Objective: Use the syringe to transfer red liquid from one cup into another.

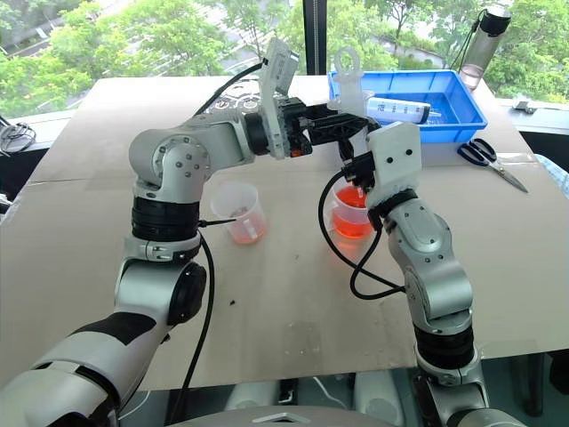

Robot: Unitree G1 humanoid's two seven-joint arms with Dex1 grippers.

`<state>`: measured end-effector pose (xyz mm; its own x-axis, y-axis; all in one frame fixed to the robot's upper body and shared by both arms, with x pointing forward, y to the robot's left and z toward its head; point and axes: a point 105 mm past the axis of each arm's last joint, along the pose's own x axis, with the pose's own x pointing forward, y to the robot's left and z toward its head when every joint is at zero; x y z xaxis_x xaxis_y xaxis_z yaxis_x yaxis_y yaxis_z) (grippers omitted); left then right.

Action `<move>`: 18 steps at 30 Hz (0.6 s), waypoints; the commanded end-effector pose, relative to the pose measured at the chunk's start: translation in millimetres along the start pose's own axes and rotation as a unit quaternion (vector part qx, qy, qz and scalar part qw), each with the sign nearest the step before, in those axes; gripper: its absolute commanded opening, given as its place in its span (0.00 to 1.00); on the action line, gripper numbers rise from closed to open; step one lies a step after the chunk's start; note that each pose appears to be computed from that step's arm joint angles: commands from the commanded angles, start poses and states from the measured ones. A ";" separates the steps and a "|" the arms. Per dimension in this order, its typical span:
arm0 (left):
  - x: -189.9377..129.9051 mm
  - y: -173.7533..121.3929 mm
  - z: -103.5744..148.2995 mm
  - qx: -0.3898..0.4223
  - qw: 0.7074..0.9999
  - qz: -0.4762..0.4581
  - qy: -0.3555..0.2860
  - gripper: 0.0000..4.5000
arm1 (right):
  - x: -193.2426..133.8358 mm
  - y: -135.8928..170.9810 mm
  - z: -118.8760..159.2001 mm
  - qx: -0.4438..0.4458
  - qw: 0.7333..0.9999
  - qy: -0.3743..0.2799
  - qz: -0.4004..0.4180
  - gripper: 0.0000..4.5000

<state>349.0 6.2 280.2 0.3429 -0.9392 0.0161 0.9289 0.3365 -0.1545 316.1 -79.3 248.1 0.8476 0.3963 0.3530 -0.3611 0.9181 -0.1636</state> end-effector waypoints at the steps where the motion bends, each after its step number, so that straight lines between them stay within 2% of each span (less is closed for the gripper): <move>1: -3.4 -6.2 13.5 0.021 1.000 -0.007 -0.023 0.67 | -1.6 -1.6 26.0 -0.014 0.999 -0.048 -0.003 0.33; 10: -40.5 5.3 35.4 -0.009 0.996 -0.020 -0.084 0.67 | 1.0 -14.6 35.8 -0.021 0.997 -0.064 -0.025 0.33; 18: -75.0 43.0 41.5 -0.026 0.985 0.096 -0.140 0.67 | -0.8 -23.0 39.9 0.036 0.996 -0.077 -0.028 0.33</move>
<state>366.6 85.2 302.0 0.5028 -0.8415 0.1977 0.8553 0.4513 -0.2545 318.6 -98.8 273.5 0.8364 0.3291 0.4384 -0.3297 0.9409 -0.0775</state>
